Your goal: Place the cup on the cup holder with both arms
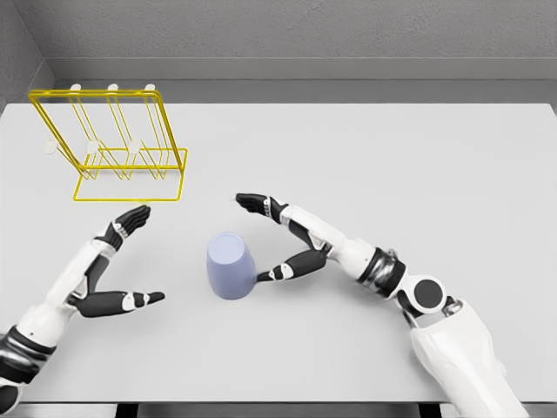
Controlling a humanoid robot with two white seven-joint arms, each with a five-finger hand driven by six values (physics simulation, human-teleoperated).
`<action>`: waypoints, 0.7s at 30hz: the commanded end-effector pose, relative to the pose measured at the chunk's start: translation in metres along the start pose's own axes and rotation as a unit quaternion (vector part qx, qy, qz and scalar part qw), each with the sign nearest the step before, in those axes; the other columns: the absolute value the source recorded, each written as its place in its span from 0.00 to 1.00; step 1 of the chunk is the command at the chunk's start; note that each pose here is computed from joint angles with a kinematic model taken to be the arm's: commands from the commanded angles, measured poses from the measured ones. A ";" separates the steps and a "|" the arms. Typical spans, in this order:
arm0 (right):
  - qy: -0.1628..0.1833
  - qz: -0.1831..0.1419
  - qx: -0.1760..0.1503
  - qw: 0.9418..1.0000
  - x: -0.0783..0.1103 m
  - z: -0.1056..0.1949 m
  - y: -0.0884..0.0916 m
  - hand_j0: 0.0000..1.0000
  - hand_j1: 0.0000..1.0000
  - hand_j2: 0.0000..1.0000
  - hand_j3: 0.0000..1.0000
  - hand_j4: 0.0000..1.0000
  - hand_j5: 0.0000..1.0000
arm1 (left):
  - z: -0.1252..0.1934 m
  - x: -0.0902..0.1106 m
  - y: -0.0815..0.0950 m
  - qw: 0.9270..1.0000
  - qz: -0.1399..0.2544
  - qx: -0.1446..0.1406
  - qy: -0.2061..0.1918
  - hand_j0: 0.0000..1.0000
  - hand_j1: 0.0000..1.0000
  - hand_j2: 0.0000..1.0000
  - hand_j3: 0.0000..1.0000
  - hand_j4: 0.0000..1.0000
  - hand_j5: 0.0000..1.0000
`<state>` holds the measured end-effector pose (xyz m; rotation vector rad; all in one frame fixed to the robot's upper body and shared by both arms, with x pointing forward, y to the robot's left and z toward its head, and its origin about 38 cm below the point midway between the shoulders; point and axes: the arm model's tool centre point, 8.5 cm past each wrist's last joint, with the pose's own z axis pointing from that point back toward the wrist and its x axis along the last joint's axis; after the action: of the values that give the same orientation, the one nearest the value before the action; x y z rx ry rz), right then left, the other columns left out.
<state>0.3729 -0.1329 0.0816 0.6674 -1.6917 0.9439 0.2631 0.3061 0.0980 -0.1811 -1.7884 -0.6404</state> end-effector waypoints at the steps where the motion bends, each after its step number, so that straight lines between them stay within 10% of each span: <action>1: 0.011 0.008 -0.012 1.000 -0.001 0.014 -0.014 1.00 1.00 1.00 1.00 1.00 1.00 | 0.006 -0.007 -0.017 0.999 0.029 -0.013 0.016 1.00 1.00 1.00 1.00 1.00 1.00; 7: 0.055 0.082 -0.074 0.992 0.018 0.078 -0.095 1.00 1.00 1.00 1.00 1.00 1.00 | 0.004 -0.008 -0.025 0.999 0.041 -0.015 0.015 1.00 1.00 1.00 1.00 1.00 1.00; 12: 0.101 0.155 -0.140 0.973 0.055 0.151 -0.167 1.00 1.00 1.00 1.00 1.00 1.00 | -0.007 -0.008 -0.043 0.998 0.062 -0.031 0.003 1.00 1.00 1.00 1.00 1.00 1.00; 21: 0.122 0.232 -0.105 0.959 0.071 0.153 -0.182 1.00 1.00 1.00 1.00 1.00 1.00 | -0.018 -0.006 -0.049 0.996 0.082 -0.018 -0.011 1.00 1.00 1.00 1.00 1.00 1.00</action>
<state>0.4192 -0.3543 0.1712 0.0218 -1.7248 1.0588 0.2595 0.2582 0.0807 -0.3496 -1.7651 -0.5683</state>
